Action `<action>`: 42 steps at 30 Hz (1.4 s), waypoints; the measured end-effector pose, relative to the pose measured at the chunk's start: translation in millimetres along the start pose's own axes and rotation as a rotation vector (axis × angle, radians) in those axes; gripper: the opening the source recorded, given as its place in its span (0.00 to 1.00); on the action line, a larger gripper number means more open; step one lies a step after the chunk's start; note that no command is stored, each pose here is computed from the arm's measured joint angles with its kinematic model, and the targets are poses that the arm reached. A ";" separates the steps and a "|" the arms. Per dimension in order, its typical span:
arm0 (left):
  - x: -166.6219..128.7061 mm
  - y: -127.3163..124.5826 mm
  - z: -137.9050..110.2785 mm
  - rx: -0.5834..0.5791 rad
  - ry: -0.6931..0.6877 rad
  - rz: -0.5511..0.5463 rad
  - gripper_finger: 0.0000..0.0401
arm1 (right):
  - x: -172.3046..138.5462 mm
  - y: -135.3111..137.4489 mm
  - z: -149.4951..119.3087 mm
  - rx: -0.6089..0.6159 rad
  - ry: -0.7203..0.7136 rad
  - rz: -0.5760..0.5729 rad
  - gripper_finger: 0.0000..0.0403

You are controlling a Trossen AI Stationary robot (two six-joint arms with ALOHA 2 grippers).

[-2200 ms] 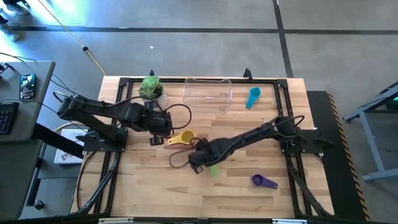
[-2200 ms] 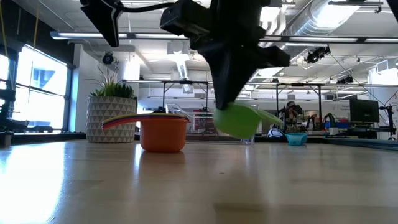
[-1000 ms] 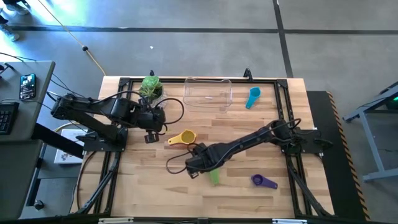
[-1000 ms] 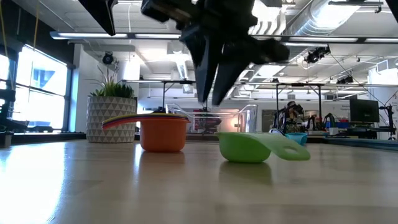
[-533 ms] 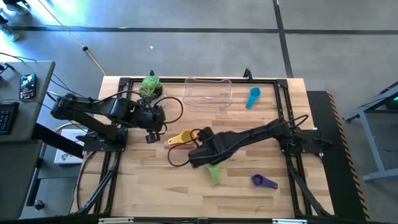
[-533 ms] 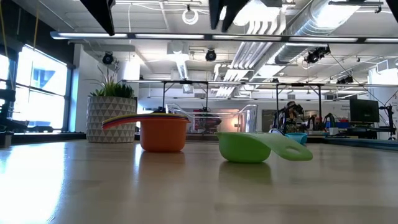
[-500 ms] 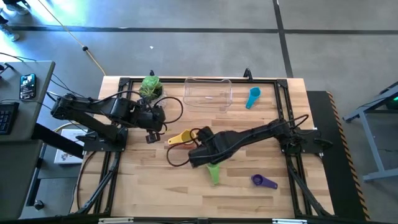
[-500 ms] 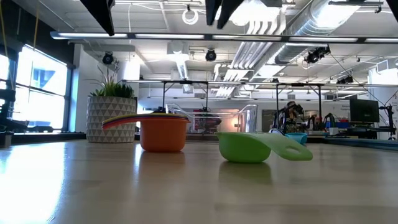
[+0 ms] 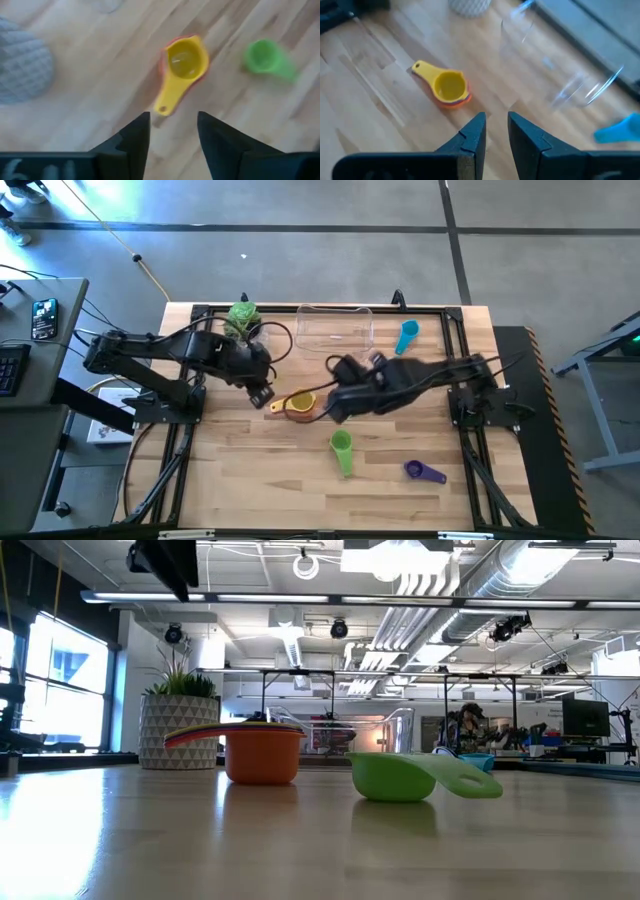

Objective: Nest measuring cups in basket
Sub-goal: Stack the green measuring cup on top of the yellow measuring cup

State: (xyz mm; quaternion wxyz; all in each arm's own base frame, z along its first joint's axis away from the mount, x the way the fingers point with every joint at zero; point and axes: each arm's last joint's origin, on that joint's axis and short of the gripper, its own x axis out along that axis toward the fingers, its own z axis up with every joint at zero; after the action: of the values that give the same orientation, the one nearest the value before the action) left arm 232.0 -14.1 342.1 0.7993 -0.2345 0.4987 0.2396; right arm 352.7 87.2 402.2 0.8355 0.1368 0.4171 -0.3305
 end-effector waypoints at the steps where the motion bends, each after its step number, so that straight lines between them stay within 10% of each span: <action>1: 1.4 -3.1 2.6 -0.028 -0.011 -0.029 0.40 | -6.0 -6.8 2.9 -0.016 -0.015 0.004 0.18; 19: 51.1 -68.6 15.3 -0.324 -0.075 -0.203 0.37 | -99.5 -144.6 30.8 -0.040 -0.243 0.052 0.18; 42: 163.5 -138.1 -0.2 -0.355 -0.008 -0.247 0.34 | -100.3 -176.7 39.8 -0.068 -0.262 -0.029 0.18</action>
State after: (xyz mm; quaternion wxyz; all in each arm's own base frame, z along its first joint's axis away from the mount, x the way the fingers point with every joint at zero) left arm 380.5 -96.8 212.0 0.7708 -0.4299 0.4129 0.2249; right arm 215.6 -20.4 513.9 0.8821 0.0583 0.3174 -0.3433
